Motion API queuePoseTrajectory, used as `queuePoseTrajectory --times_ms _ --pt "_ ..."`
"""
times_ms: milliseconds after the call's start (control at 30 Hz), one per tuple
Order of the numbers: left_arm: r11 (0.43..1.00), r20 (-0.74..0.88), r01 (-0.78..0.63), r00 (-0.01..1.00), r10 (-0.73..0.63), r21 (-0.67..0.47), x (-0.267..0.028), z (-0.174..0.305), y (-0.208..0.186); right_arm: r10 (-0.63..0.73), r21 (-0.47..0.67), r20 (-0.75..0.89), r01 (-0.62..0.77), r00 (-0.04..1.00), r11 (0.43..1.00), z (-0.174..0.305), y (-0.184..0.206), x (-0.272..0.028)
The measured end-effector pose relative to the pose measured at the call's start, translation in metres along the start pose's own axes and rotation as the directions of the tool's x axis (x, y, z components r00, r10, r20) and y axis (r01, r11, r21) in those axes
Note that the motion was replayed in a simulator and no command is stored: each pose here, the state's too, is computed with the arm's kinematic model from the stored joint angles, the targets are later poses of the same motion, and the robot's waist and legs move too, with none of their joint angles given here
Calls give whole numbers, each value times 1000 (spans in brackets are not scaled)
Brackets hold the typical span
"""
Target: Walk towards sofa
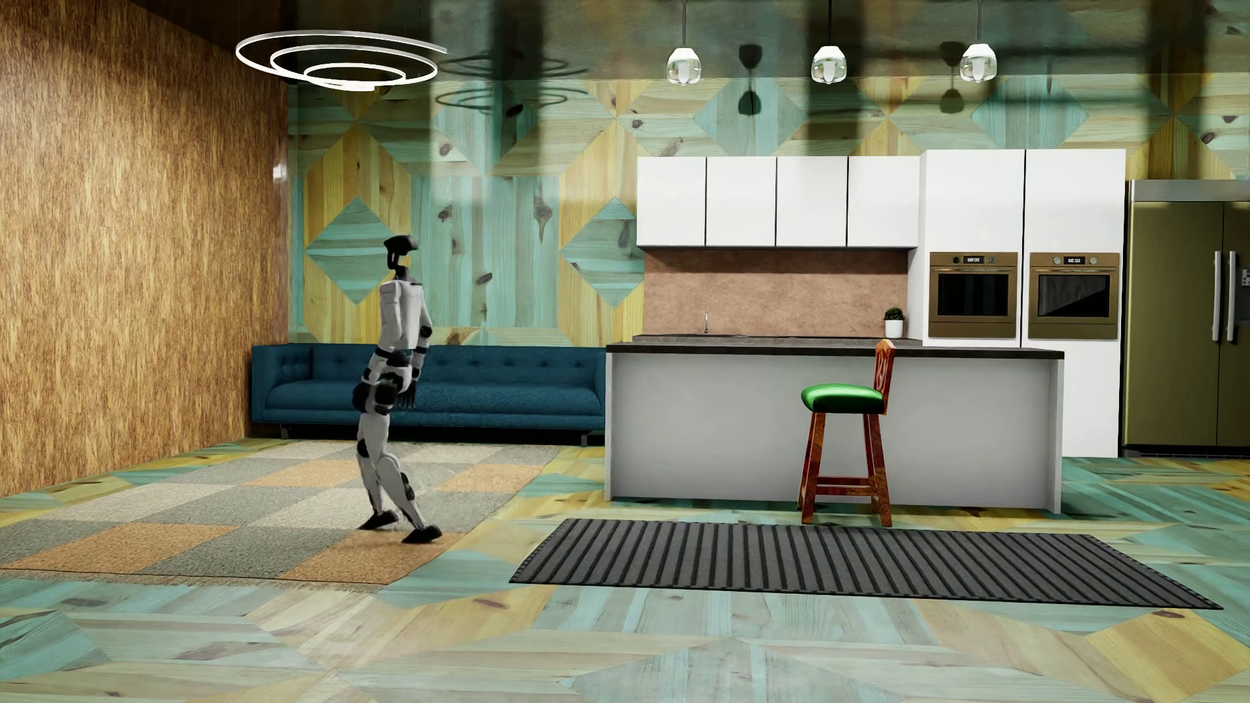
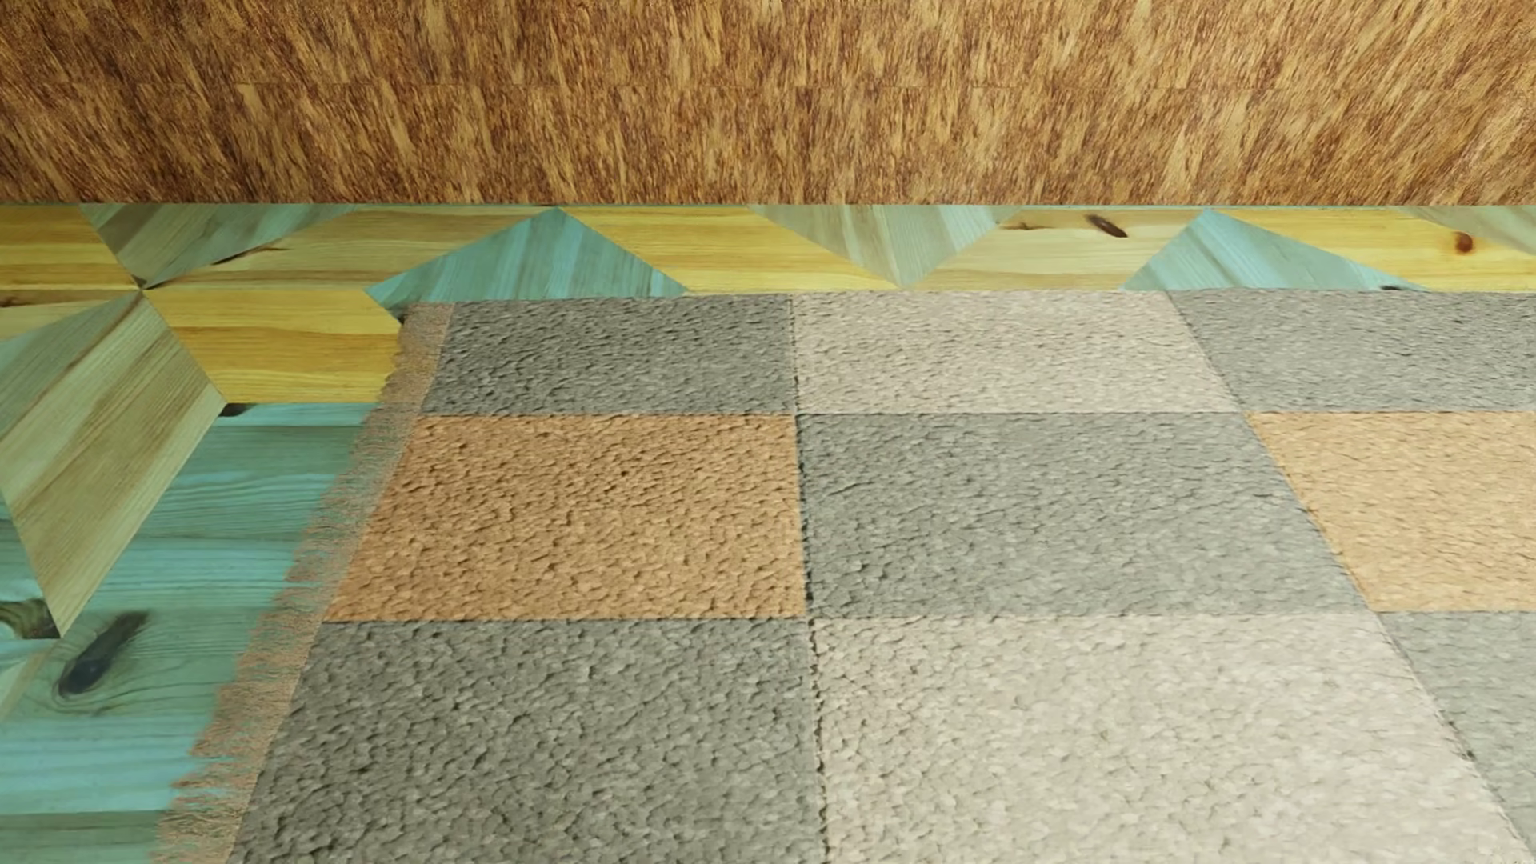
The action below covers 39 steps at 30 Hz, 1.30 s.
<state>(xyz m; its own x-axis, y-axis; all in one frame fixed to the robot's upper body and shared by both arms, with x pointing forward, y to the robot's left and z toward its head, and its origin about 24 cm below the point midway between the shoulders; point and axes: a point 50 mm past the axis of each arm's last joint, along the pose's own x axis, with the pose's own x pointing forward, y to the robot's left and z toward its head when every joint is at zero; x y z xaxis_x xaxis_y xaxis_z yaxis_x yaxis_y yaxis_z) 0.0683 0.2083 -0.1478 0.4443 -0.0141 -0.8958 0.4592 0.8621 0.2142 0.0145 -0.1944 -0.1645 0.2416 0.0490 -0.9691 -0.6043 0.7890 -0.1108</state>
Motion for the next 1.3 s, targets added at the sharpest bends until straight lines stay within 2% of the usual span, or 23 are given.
queuePoseTrajectory --times_ms 67,133,233,333,367,533,600,633,700,767,933,1100,1167,1200,1233,1300 --pt "997 65 -69 995 70 -24 0 16 23 41 -36 -47 -43 998 998 -18 12 -5" --pt "991 51 -112 992 115 -68 -2 12 34 73 -58 -99 -79 992 995 -34 23 -10" --pt "987 -86 -93 993 83 -129 -6 -25 14 75 -52 -165 -84 984 995 -54 24 -16" --pt "994 -175 -42 984 23 -105 -12 -48 -4 12 -15 -91 -13 996 1000 -33 4 -10" --pt "996 -195 -24 981 7 -87 -15 -55 -8 1 -36 -39 -2 999 999 -19 -3 -8" --pt "993 -316 -18 949 -20 -120 -42 -98 -22 -163 31 170 160 972 987 38 -60 -8" --pt "994 -340 -3 940 -35 -110 -46 -105 -26 -190 46 205 184 960 982 48 -69 -10" --pt "995 -341 -1 939 -32 -96 -42 -102 -23 -203 95 207 186 957 978 53 -68 -7" --pt "998 -325 -39 946 19 -53 -34 -93 1 -131 32 248 127 960 991 70 -49 -1" --pt "993 -275 -91 959 66 -79 -29 -80 14 -74 6 250 75 965 997 67 -30 -1" --pt "992 -110 -90 991 80 -85 -17 -40 17 36 -12 22 -35 999 999 -4 13 -6" --pt "993 53 -117 992 118 -23 -4 11 41 118 -64 -225 -136 967 989 -77 39 -29" --pt "990 15 -134 991 135 -53 -7 -1 43 137 -108 -273 -172 952 979 -87 43 -31" --pt "992 -24 -118 993 117 -49 -8 -11 36 141 -89 -277 -172 951 981 -88 46 -33" --pt "993 -53 -106 993 104 -47 -9 -19 32 137 -63 -254 -157 957 986 -84 47 -32" --pt "997 -96 -70 993 66 -42 -13 -33 18 124 -106 -169 -143 978 984 -59 37 -21"
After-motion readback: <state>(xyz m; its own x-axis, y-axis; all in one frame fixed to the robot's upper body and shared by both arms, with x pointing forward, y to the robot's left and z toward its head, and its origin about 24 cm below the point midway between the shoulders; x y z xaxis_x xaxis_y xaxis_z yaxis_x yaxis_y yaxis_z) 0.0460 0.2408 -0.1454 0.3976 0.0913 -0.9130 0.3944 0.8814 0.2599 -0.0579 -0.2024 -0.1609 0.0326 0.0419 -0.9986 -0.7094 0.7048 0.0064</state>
